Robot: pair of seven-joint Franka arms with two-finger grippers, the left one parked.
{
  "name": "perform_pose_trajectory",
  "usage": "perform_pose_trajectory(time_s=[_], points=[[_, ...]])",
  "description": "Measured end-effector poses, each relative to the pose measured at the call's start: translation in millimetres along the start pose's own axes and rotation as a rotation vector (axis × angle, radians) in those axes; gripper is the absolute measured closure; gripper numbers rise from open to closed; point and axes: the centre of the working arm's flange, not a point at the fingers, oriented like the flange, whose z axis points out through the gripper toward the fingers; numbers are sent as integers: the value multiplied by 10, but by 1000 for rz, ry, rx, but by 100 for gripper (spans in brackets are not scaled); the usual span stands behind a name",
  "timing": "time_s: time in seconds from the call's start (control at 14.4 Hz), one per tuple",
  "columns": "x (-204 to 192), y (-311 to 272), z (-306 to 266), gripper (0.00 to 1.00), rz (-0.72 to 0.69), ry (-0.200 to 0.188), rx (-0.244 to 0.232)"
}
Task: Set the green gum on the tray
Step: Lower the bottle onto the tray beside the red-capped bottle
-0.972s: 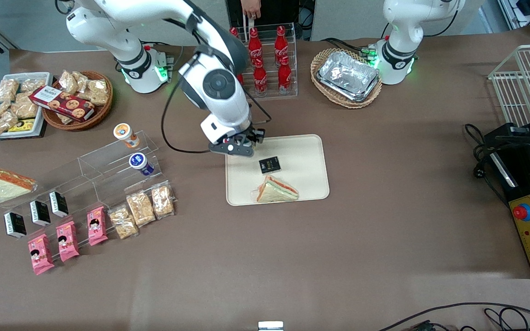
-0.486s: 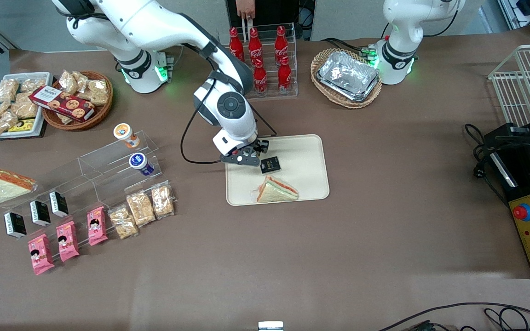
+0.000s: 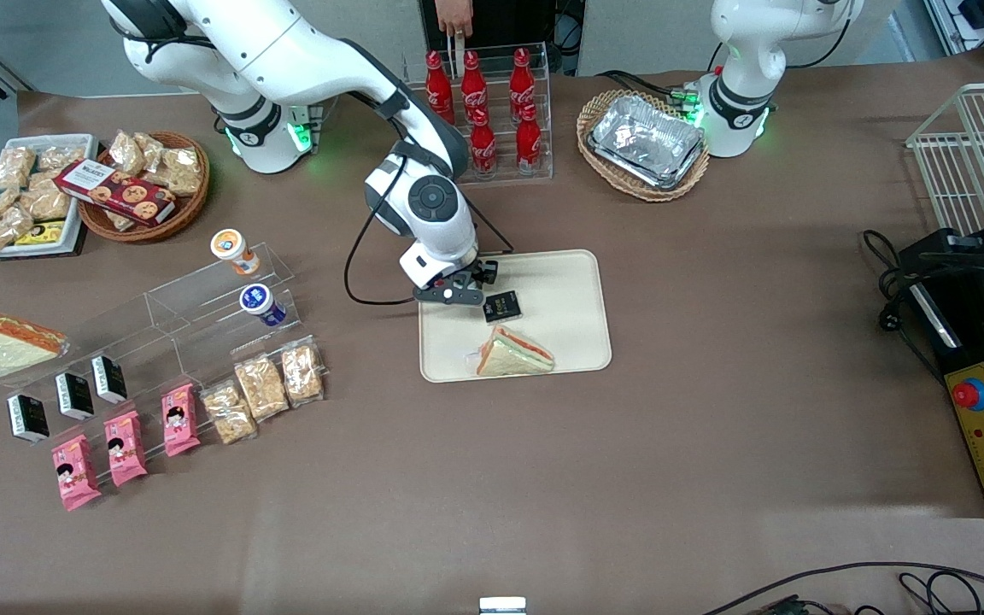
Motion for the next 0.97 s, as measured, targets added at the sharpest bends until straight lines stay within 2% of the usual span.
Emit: perform_pose_trajectory(time_s=[0.35, 0.42, 0.62, 0.69, 0.97], points=[[4, 6, 25, 41, 1, 2, 4], [6, 7, 26, 35, 1, 3, 4], [22, 18, 36, 6, 4, 4, 4], [30, 20, 32, 0, 5, 6, 5], [56, -32, -269, 0, -10, 43, 22]])
